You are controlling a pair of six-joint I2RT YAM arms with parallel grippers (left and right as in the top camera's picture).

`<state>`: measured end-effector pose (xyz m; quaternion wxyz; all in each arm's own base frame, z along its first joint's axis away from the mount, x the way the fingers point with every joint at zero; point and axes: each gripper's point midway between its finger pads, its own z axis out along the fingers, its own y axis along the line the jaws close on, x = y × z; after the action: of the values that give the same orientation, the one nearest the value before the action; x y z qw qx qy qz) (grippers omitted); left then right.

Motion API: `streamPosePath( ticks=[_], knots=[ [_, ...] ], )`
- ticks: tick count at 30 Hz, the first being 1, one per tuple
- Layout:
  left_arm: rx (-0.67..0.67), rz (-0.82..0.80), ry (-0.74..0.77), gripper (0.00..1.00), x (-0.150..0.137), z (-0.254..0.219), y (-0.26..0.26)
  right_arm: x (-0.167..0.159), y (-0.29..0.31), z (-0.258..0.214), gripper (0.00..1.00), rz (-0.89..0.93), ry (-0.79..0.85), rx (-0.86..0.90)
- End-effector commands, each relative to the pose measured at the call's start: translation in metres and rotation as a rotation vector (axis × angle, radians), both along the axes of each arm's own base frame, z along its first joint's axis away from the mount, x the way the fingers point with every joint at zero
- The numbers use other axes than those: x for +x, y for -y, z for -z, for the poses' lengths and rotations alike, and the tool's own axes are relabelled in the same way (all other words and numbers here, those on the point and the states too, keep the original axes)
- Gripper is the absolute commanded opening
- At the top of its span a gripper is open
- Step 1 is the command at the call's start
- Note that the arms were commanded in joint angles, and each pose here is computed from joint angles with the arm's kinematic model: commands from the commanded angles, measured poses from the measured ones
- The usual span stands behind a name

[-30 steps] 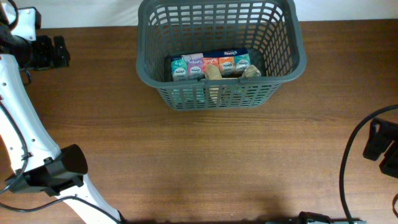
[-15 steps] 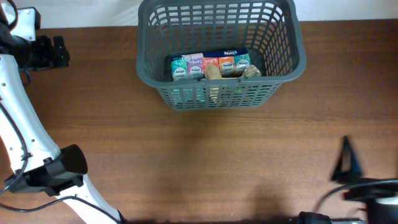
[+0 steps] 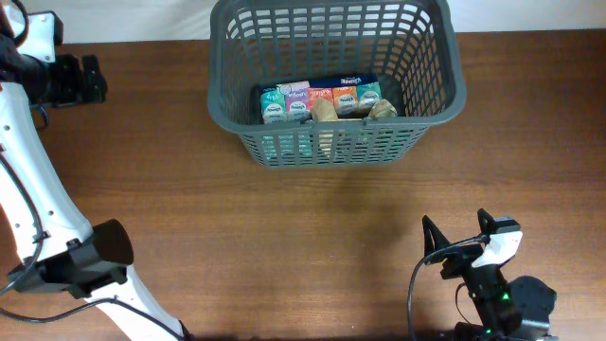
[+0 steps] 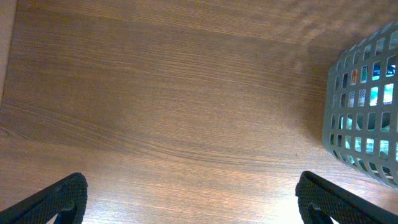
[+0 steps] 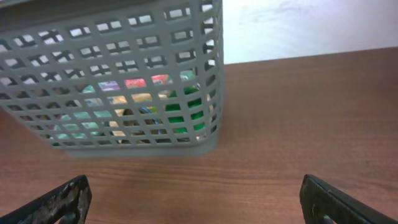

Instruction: Pack container

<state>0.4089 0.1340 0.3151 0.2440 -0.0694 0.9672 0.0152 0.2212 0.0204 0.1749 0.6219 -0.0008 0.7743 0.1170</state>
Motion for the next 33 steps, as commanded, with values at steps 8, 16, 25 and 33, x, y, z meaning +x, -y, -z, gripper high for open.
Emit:
streamPosePath(
  ticks=[8, 16, 25, 33],
  knots=[
    [-0.015, -0.004, -0.006, 0.99, 0.001, 0.004, 0.0, 0.006, 0.013, 0.041, 0.99, 0.093, -0.076, -0.024],
    [-0.015, -0.004, -0.006, 0.99, 0.001, 0.004, 0.0, 0.007, 0.013, 0.041, 0.99, 0.095, -0.076, -0.025],
    [-0.015, -0.004, -0.006, 0.99, 0.001, 0.004, 0.0, 0.007, 0.013, 0.041, 0.99, 0.094, -0.077, -0.024],
    [-0.015, -0.004, -0.005, 0.99, 0.001, 0.003, 0.0, 0.007, 0.013, 0.041, 0.99, 0.094, -0.077, -0.024]
  ],
)
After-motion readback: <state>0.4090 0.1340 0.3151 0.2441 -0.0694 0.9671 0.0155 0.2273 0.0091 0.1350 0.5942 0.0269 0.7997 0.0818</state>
